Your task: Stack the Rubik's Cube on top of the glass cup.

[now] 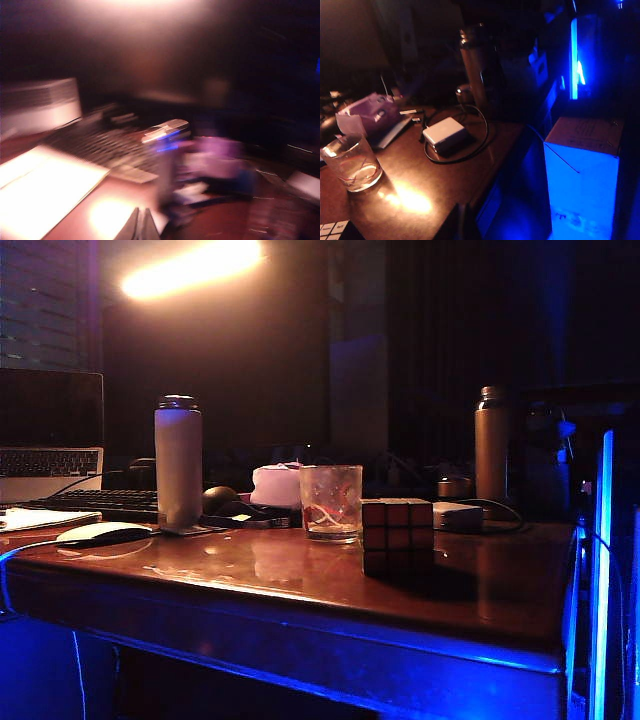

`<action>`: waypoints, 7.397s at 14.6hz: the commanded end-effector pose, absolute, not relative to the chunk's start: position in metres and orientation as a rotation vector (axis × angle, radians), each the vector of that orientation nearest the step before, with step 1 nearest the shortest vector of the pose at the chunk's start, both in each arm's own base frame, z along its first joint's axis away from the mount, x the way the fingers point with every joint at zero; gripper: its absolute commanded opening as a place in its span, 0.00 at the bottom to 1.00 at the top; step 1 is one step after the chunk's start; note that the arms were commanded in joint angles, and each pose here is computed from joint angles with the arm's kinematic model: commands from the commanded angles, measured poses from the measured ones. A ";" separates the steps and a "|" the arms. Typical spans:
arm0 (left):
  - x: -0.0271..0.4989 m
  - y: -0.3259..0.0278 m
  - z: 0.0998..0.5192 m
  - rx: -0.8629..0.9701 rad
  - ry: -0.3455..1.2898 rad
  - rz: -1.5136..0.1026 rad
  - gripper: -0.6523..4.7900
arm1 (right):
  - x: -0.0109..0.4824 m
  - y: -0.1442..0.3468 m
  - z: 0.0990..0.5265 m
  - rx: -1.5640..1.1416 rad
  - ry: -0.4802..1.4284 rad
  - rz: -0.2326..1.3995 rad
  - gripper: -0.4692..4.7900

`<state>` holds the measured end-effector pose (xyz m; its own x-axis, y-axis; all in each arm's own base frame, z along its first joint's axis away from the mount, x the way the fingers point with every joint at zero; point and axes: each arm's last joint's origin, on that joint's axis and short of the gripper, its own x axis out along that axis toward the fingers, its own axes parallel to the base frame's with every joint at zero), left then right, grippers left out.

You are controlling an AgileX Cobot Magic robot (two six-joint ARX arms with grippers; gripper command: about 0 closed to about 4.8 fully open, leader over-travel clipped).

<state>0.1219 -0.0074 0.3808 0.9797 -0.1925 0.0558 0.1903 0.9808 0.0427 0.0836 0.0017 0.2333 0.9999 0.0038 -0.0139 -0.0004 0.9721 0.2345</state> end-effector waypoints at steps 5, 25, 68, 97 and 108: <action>0.183 -0.028 0.444 0.094 0.361 -0.645 0.15 | 0.139 0.007 0.298 0.135 0.255 0.110 0.09; 0.200 -0.064 0.440 0.108 0.406 -0.667 0.15 | 0.290 0.147 0.217 0.127 0.803 0.601 1.00; 0.203 -0.067 0.436 0.082 0.428 -0.743 0.15 | 0.431 0.216 0.254 -0.091 0.442 0.437 0.61; 0.151 -0.047 0.458 0.137 0.324 -0.529 0.11 | 0.321 0.156 0.415 -0.152 0.299 0.309 0.09; 0.054 -0.017 0.332 -0.023 0.207 -0.353 0.11 | 0.270 0.138 0.467 -0.042 0.091 0.519 0.09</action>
<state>0.0468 -0.0148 0.3326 0.9104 -0.3260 -0.2547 0.3268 0.9442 -0.0407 0.2768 0.1407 0.4602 0.8703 0.4768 -0.1234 -0.4827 0.8755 -0.0218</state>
